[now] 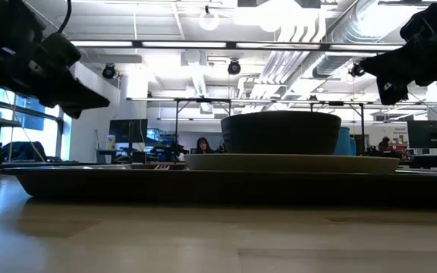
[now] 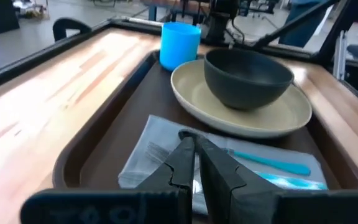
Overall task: Set up tray
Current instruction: Return to Home Position
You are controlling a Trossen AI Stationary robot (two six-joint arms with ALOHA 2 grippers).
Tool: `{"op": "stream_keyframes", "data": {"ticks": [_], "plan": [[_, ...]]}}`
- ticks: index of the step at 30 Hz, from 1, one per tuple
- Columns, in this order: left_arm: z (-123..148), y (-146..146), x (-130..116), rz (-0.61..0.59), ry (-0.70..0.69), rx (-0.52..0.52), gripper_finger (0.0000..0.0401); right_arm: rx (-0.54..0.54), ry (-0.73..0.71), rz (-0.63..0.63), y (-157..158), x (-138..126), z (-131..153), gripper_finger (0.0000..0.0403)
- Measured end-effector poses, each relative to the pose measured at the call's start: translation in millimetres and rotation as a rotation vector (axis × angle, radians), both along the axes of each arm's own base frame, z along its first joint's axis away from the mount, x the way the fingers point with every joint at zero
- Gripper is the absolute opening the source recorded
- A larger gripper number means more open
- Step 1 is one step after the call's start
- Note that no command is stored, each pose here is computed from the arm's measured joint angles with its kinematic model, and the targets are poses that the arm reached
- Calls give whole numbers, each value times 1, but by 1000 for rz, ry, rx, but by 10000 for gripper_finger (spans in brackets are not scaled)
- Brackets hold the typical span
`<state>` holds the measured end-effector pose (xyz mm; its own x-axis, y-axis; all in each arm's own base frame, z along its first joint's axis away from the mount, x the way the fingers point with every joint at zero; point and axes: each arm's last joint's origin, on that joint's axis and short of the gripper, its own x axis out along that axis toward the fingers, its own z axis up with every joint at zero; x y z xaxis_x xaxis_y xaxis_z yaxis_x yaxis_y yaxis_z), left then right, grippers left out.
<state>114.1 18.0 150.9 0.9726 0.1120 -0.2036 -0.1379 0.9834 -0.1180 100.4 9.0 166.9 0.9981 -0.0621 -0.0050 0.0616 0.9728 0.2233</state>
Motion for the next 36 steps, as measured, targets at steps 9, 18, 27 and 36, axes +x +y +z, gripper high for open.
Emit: {"op": "stream_keyframes", "data": {"ticks": [9,18,27,36], "plan": [[7,-1,-10,42,-84,21,58,-13,94,18,1,5,-8,0],[7,-11,-9,-62,-86,17,58,-18,140,47,3,7,-13,0],[6,-25,-9,-194,-87,11,58,-15,115,49,3,6,-10,0],[6,-18,-9,-125,-86,14,58,-14,115,48,2,6,-11,0]]}}
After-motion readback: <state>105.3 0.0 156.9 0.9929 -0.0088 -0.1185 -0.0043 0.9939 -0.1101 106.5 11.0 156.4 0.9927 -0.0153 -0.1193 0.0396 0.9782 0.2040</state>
